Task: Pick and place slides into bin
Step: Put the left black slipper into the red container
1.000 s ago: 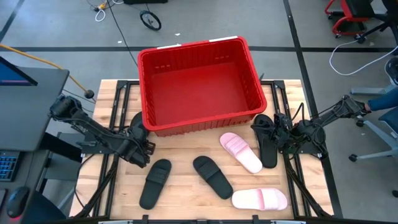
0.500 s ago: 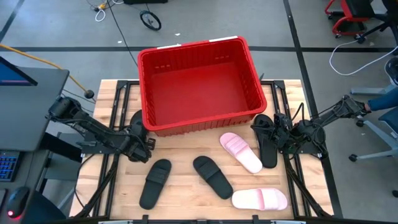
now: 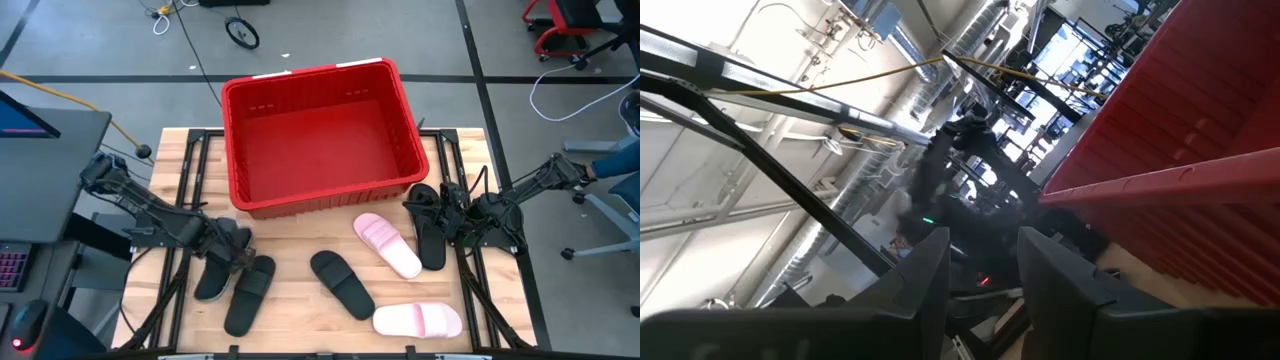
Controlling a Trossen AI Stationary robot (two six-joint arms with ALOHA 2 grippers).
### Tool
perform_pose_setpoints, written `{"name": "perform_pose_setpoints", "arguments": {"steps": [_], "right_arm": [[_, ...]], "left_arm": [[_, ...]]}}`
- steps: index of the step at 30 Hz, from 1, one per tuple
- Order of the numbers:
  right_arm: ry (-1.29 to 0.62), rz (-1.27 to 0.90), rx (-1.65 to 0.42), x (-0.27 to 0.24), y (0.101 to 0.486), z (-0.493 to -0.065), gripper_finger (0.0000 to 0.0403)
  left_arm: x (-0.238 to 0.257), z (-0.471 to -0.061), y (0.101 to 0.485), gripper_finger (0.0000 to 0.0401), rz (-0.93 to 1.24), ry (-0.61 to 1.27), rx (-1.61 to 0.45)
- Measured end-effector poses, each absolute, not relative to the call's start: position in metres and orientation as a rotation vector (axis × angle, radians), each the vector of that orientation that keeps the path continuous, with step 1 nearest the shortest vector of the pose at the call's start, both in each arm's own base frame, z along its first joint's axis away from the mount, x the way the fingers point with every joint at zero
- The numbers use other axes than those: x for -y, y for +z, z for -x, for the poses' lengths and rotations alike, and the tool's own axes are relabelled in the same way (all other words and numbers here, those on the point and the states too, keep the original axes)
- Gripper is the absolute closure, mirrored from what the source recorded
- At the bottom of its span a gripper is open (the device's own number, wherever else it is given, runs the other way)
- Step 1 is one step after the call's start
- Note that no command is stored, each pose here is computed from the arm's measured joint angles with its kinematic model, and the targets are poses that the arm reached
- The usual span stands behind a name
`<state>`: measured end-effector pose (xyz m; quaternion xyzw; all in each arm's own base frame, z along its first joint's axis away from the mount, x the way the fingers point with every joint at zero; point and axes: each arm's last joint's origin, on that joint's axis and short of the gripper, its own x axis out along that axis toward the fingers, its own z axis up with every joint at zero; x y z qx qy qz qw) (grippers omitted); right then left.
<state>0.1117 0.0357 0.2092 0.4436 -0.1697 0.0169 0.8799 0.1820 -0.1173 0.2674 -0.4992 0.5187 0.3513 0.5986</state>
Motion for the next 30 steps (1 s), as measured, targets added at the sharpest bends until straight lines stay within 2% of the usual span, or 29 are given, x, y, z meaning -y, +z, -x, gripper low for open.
{"name": "perform_pose_setpoints", "arguments": {"steps": [3,7,9,12,15,18,23,26,30], "right_arm": [[0.035,-0.925,0.354,-0.036,0.209,-0.112,0.0277],[0.035,-0.925,0.354,-0.036,0.209,-0.112,0.0277],[0.035,-0.925,0.354,-0.036,0.209,-0.112,0.0277],[0.034,-0.920,0.354,-0.036,0.209,-0.112,0.0277],[0.014,-0.903,0.358,-0.035,0.209,-0.112,0.0277],[-0.031,-0.906,0.372,-0.034,0.209,-0.112,0.0277],[-0.043,-0.906,0.374,-0.034,0.209,-0.111,0.0277],[-0.043,-0.907,0.375,-0.034,0.209,-0.111,0.0277],[-0.039,-0.912,0.370,-0.034,0.208,-0.112,0.0277]], "left_arm": [[0.132,-0.183,0.315,0.0393,1.235,0.672,-1.140],[0.145,-0.184,0.377,0.0394,1.307,0.438,-0.957],[0.147,-0.188,0.402,0.0394,1.275,0.362,-0.854],[0.139,-0.195,0.436,0.0394,1.117,0.326,-0.645],[0.115,-0.207,0.460,0.0394,0.897,0.464,-0.409],[0.085,-0.223,0.467,0.0394,0.741,0.623,-0.333],[0.014,-0.244,0.456,0.0394,0.630,0.915,-0.329],[-0.029,-0.255,0.435,0.0392,0.578,1.090,-0.383],[-0.077,-0.269,0.399,0.0394,0.587,1.196,-0.490]]}}
